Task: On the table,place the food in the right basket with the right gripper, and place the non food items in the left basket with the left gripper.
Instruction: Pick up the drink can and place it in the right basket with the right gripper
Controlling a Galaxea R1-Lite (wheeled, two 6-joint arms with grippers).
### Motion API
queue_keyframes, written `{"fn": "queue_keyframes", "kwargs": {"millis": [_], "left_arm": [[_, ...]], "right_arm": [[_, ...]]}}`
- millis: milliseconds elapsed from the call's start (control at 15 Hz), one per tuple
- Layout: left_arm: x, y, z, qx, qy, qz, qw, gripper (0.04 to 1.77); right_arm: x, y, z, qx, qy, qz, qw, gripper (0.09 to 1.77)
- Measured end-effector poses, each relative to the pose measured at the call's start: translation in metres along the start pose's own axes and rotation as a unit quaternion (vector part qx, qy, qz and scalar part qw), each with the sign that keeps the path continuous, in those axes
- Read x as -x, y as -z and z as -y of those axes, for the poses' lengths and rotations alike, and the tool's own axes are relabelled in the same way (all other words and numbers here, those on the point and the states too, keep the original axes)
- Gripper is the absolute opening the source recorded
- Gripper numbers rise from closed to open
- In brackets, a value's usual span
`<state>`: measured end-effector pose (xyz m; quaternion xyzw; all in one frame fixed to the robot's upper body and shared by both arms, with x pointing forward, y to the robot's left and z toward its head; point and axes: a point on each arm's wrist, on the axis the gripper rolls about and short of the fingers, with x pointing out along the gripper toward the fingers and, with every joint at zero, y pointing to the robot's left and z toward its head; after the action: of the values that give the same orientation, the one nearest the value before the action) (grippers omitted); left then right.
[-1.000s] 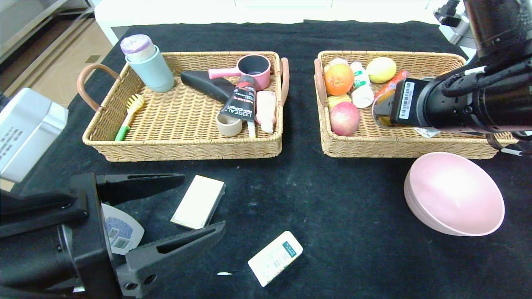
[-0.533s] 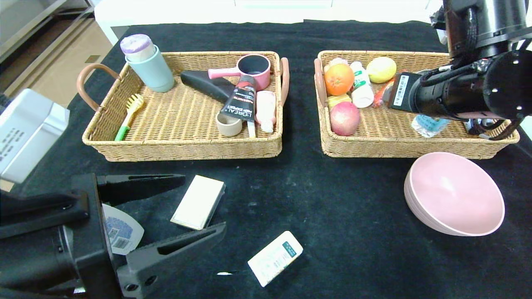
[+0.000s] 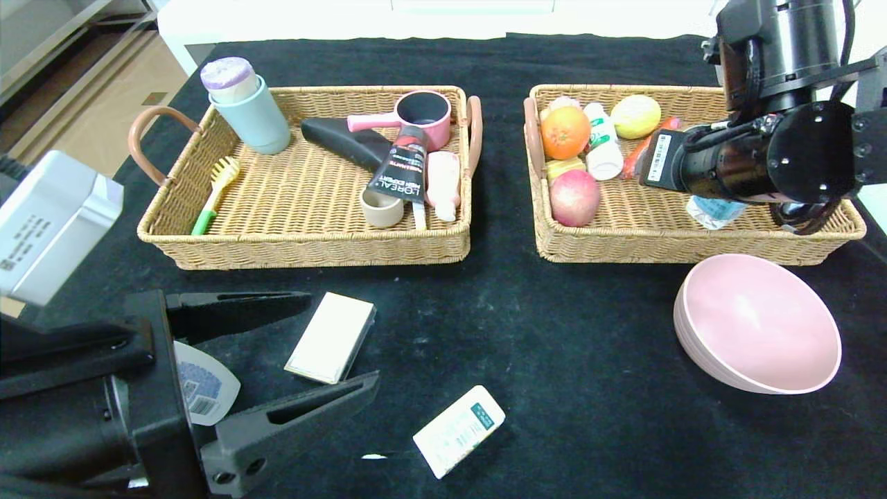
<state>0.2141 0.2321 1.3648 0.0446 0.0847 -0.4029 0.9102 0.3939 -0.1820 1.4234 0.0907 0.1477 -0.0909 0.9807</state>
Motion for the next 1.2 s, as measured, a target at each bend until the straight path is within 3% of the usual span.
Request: {"fn": "queue_keyframes", "kwargs": {"millis": [600,1200], "left_arm": [[0.0,0.0,0.0,0.0,0.0,0.0,1.0,1.72],[0.001,0.001,0.0,-0.001,0.0,0.0,1.0,1.72]], "right_arm": [[0.01,0.001,-0.002,0.01,-0.012,-0.005,1.0,1.56],[0.079,0.025,0.016,0.11,-0.072,-0.033,0.991,1.66]]}}
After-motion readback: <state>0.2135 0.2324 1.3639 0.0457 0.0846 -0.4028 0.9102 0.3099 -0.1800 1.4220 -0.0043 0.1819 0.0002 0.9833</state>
